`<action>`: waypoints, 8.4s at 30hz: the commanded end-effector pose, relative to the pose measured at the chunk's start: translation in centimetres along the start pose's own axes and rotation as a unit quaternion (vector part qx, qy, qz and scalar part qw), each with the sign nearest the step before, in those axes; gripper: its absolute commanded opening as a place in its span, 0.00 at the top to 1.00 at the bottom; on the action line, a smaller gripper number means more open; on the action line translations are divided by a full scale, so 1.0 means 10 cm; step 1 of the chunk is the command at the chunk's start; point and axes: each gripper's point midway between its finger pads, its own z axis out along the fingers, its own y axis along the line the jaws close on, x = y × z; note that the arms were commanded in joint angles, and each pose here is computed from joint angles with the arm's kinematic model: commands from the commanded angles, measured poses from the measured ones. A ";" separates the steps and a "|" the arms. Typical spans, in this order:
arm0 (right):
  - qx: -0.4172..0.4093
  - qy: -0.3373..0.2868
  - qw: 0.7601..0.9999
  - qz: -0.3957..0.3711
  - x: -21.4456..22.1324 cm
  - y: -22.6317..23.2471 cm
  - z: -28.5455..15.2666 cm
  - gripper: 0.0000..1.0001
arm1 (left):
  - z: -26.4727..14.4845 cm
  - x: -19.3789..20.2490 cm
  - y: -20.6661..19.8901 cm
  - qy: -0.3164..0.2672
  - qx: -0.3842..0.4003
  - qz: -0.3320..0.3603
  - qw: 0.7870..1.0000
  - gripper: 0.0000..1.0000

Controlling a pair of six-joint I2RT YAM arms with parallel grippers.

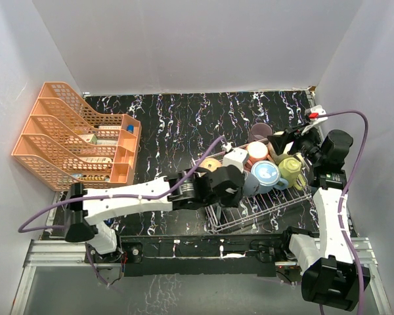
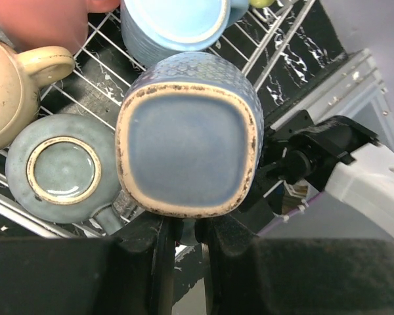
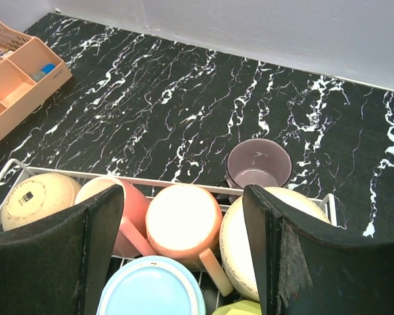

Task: Load the cups into the dish rack
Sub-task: Turn the cup upside down in the dish rack, then pick up the cup at the center of the board, then turn the cup upside down in the dish rack.

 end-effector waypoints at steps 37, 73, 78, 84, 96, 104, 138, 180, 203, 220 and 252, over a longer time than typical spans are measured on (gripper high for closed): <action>0.100 -0.068 0.992 0.018 -0.28 -0.26 -0.11 0.24 | 0.73 0.17 0.35 -0.032 -0.285 -0.070 0.955 1.00; 0.069 -0.060 0.996 0.012 -0.21 -0.15 -0.09 0.24 | 1.25 0.22 0.78 0.005 -0.321 -0.050 0.946 0.49; 0.043 -0.063 0.997 -0.011 -0.23 -0.04 -0.12 0.24 | 1.09 0.11 0.69 0.005 -0.301 -0.059 0.952 0.43; 0.001 -0.044 0.998 -0.037 -0.26 0.09 -0.12 0.24 | 0.83 0.00 0.52 0.004 -0.227 -0.058 0.972 0.39; -0.085 -0.008 0.991 -0.105 -0.58 0.35 -0.19 0.23 | 0.13 -0.33 0.27 -0.081 0.011 0.039 0.996 0.22; -0.101 0.018 0.988 -0.115 -0.74 0.31 -0.12 0.21 | -0.30 -0.94 0.90 -0.139 0.111 -0.008 0.984 0.03; 0.020 0.292 0.942 -0.165 -0.14 -0.89 1.20 0.20 | -0.60 -0.57 3.23 -0.137 -0.151 0.016 0.979 0.03; -0.033 0.374 0.921 -0.104 1.20 -1.17 1.84 0.88 | -0.52 -0.44 3.41 -0.108 -0.185 0.020 0.977 0.03; -0.100 0.136 0.983 -0.068 -0.65 -0.42 1.79 0.92 | -0.69 -0.64 3.19 -0.188 -0.147 0.024 0.971 0.03; -0.310 -0.049 0.950 0.003 -1.33 0.96 0.44 0.92 | -1.56 -1.17 1.50 -0.291 0.305 -0.258 0.870 0.03; -0.372 -0.091 0.924 0.005 -0.89 1.43 -0.19 0.92 | -1.03 -1.13 -0.34 -0.265 0.449 -0.408 0.750 0.05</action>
